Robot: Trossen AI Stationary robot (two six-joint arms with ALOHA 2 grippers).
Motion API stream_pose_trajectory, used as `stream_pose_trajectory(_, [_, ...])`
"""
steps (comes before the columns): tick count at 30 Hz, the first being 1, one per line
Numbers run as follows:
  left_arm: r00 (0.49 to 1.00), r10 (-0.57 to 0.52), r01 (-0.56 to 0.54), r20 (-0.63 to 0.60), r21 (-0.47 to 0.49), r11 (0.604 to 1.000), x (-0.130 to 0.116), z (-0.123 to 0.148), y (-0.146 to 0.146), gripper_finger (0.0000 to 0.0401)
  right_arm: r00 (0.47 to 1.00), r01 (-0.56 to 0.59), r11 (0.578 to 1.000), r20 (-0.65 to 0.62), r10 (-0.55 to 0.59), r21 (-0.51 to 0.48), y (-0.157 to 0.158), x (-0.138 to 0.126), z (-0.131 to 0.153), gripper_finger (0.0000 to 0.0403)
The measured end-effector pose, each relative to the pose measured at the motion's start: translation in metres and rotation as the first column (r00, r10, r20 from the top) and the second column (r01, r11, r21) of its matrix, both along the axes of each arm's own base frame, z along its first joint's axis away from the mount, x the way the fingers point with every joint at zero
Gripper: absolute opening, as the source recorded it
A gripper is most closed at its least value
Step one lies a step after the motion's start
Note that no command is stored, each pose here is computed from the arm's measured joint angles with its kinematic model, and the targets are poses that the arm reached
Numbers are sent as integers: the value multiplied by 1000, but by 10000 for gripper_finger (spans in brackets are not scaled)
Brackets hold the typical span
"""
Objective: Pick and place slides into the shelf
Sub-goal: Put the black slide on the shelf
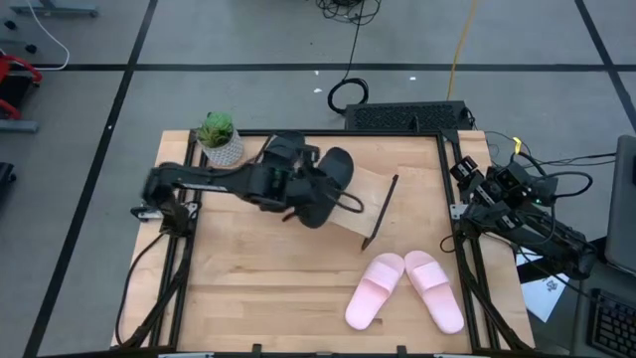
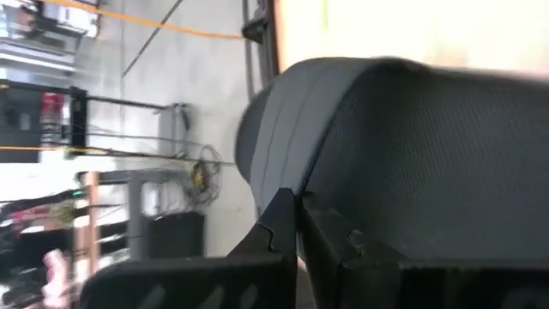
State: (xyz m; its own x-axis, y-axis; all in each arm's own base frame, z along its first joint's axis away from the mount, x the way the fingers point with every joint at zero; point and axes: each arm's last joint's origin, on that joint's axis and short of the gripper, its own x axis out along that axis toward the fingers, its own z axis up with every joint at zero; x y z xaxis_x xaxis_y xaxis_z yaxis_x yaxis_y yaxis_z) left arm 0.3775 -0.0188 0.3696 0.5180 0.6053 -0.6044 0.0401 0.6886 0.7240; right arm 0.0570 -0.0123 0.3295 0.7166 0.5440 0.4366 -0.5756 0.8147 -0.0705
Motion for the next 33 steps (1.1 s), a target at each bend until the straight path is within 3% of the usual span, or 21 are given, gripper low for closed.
stream_pose_trajectory(4, [995, -22, 21, 95, 7, 1000, -26, -2, 0, 0, 1000, 6, 1000, 9, -6, -9, 0, 0, 0, 187])
stream_pose_trajectory(12, [990, -70, 66, 125, 40, 997, -49, -21, 5, 0, 999, 24, 1000, 36, -24, -2, 0, -1, 1, 187])
stream_pose_trajectory(22, [994, -27, 27, 104, 6, 1000, -45, -42, 35, 0, 998, 34, 999, 45, -33, -5, 0, 0, 1, 187])
stream_pose_trajectory(33, [993, -1, 2, 119, -9, 1000, -45, -42, 49, 0, 999, 31, 999, 42, -31, -10, 0, 0, 1, 187])
